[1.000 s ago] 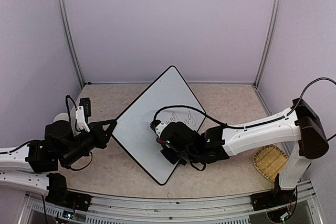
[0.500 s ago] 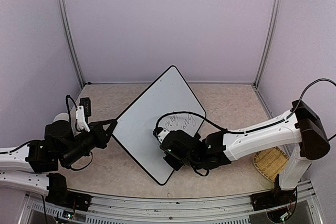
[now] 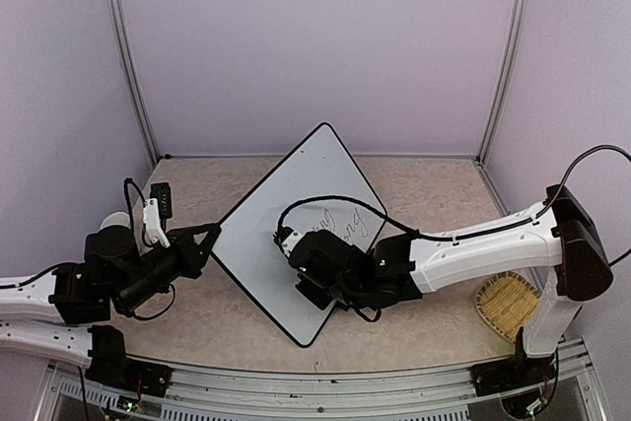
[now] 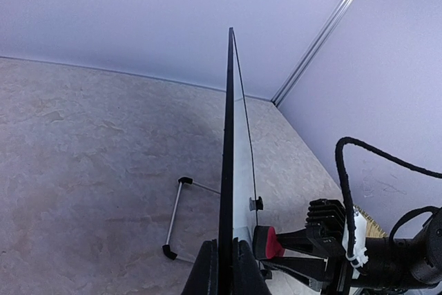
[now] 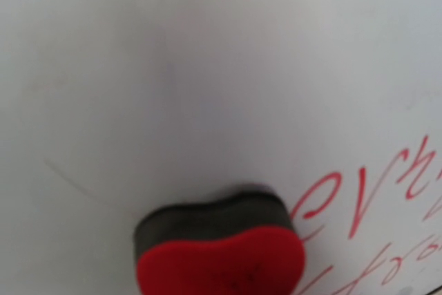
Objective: Erase the whiteboard
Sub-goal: Erase the whiteboard at the center of the board.
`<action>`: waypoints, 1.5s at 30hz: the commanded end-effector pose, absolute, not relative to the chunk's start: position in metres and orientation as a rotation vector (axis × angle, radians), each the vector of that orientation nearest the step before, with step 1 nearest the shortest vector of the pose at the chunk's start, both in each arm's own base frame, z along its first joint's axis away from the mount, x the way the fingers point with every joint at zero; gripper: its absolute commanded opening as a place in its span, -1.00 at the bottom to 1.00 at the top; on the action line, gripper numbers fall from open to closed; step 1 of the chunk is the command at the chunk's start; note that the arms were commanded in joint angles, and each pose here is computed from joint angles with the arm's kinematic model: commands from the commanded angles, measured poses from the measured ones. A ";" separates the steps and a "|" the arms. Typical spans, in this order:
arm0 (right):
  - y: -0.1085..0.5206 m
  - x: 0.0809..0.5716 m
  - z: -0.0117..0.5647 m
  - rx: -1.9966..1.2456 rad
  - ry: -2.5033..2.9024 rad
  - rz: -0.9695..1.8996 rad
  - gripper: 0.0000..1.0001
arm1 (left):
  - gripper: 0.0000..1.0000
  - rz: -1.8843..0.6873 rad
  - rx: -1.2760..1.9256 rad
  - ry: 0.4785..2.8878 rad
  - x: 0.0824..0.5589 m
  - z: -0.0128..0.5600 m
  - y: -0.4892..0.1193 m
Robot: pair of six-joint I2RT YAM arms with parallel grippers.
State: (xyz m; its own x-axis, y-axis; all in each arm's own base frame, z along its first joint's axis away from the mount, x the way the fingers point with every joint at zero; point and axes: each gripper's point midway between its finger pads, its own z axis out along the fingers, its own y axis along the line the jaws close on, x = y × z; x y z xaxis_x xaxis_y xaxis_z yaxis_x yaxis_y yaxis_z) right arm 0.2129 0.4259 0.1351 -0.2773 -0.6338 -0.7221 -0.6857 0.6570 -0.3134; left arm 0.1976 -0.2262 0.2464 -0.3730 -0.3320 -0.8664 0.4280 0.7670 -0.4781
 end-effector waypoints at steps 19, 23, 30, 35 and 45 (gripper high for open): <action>0.419 0.195 0.110 -1.077 2.013 0.220 -0.60 | -1.00 -0.844 0.287 1.865 0.175 0.224 -0.249; 0.444 0.194 0.137 -1.108 1.932 0.296 -0.60 | -1.00 -0.845 0.285 1.867 0.175 0.223 -0.249; 0.473 0.198 0.174 -1.137 1.843 0.336 -0.60 | -1.00 -0.845 0.282 1.872 0.175 0.220 -0.248; 0.489 0.196 0.181 -1.162 1.819 0.382 -0.59 | -1.00 -0.849 0.283 1.870 0.175 0.219 -0.249; 0.498 0.141 0.146 -1.300 1.818 0.666 -0.60 | -1.00 -0.839 0.280 1.860 0.175 0.223 -0.246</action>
State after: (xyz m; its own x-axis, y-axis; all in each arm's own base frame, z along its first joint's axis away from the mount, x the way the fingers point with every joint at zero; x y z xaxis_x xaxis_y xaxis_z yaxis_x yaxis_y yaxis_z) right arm 0.1873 0.4861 0.1777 -0.1515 -0.5130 -0.8449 -0.8560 0.4955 -0.1474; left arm 0.1964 -0.2261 0.2415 -0.3847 -0.3147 -0.8677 0.4279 0.7721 -0.4698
